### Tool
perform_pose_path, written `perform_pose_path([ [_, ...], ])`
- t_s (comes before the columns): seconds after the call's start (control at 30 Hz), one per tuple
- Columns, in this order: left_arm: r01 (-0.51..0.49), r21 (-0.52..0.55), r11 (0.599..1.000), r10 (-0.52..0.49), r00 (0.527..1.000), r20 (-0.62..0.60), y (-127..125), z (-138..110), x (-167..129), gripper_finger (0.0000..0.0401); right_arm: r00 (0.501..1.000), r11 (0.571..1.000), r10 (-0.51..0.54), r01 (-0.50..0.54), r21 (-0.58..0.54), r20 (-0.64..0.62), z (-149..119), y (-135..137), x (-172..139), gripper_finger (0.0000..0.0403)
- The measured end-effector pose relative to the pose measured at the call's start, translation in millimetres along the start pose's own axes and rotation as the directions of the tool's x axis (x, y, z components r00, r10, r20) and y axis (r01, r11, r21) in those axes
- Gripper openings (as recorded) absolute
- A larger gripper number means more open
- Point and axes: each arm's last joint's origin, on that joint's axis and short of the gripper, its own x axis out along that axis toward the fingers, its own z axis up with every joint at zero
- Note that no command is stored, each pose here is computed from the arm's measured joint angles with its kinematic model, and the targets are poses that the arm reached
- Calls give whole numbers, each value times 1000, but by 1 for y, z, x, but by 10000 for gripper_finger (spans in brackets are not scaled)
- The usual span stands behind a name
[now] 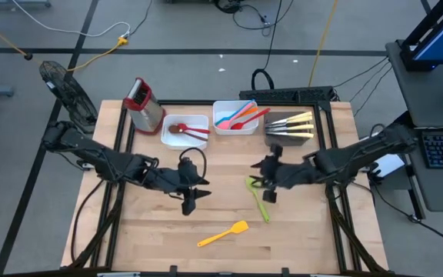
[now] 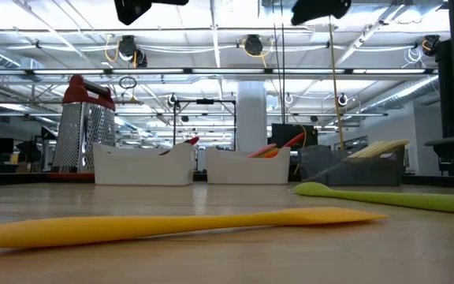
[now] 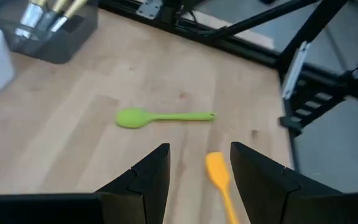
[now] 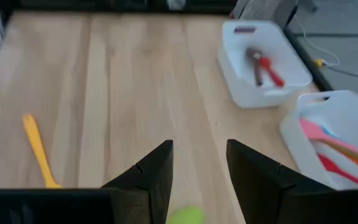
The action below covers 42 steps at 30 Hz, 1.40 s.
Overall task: Pick & Place Kitchen Items
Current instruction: Put the yellow spatula into the right white bin
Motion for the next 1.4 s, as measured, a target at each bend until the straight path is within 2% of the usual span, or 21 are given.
perform_pose_path([
  [0.2,67,-118,991,-73,996,-50,-5,-4,3,172,981,995,36,-52,81,193,7,-19,-40,141],
  [0.33,69,-110,992,-80,992,-96,-9,-13,14,172,945,992,51,-84,89,324,-1,-28,-52,141],
  [0.47,79,-104,992,-96,979,-178,-11,-26,32,172,913,989,54,-104,102,404,-17,-36,-59,141],
  [0.57,89,-120,989,-117,961,-251,-14,-35,48,172,900,987,54,-114,113,432,-30,-40,-60,141],
  [0.7,97,-95,991,-123,942,-314,-24,-34,68,172,886,986,50,-117,118,461,-45,-44,-61,141],
  [0.87,60,-3,998,-55,909,-412,-37,-30,95,172,884,988,51,-113,108,465,-60,-47,-59,141],
  [0.97,35,13,999,-25,888,-459,-44,-29,112,172,884,990,53,-107,90,465,-64,-48,-60,141],
  [1.23,0,-47,999,-24,861,-507,-69,-39,154,172,870,991,54,-108,82,490,-64,-52,-67,141],
  [1.4,-108,-86,990,48,851,-523,-81,-54,165,172,863,995,55,-89,45,503,-64,-54,-71,141],
])
